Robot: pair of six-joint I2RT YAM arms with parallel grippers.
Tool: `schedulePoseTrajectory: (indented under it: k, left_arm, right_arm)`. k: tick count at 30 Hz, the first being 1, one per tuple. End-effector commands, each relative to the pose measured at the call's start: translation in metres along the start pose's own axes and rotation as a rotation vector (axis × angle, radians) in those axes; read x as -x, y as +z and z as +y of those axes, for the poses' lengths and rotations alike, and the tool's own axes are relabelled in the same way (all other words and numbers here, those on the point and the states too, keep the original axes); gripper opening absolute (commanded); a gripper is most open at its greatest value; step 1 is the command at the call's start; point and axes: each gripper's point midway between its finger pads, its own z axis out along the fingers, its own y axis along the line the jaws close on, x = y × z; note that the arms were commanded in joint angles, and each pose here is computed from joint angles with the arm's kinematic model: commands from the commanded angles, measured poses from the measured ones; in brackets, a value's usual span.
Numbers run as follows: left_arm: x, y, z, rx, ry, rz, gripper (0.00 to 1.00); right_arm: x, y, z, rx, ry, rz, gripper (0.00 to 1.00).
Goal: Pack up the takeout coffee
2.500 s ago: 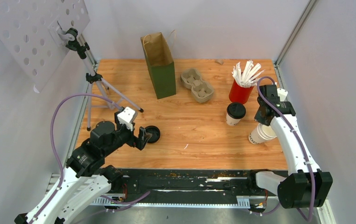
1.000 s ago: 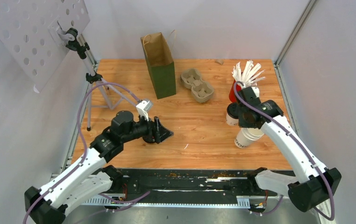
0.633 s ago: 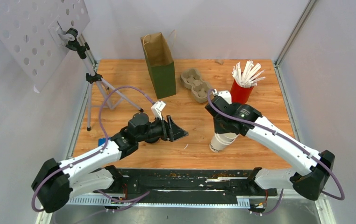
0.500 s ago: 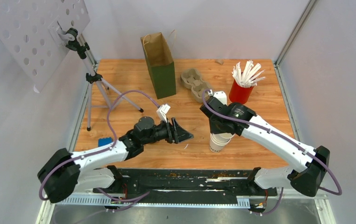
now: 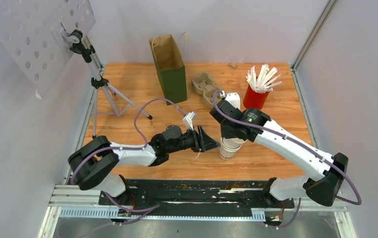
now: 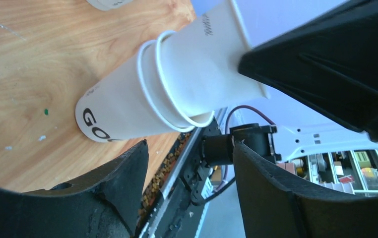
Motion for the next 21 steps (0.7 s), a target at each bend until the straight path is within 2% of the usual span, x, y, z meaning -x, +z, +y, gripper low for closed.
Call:
schedulePoseTrajectory:
  k: [1,4,9,13,18,21]
  left_arm:
    - [0.007,0.021,-0.011,-0.072,0.038,-0.021,0.69]
    - [0.002,0.026,-0.009,-0.081,0.042,-0.003,0.68]
    - [0.005,0.015,-0.006,-0.04,0.092,-0.028,0.68]
    - [0.027,-0.009,-0.007,0.065,0.177,-0.103,0.7]
    - [0.078,-0.073,0.007,0.365,0.25,-0.265,0.79]
    - [0.114,-0.124,-0.012,0.455,0.322,-0.392,0.84]
  right_arm:
    - [0.003,-0.007,-0.018,-0.084,-0.036,-0.013,0.0]
    - [0.0,-0.011,-0.028,-0.126,-0.047,-0.001,0.0]
    - [0.014,-0.032,-0.02,-0.028,-0.034,-0.041,0.0]
    - [0.03,-0.05,-0.012,0.048,-0.026,-0.082,0.0]
    - [0.052,-0.072,0.004,0.152,-0.038,-0.135,0.0]
    - [0.065,-0.08,0.015,0.191,-0.047,-0.161,0.0]
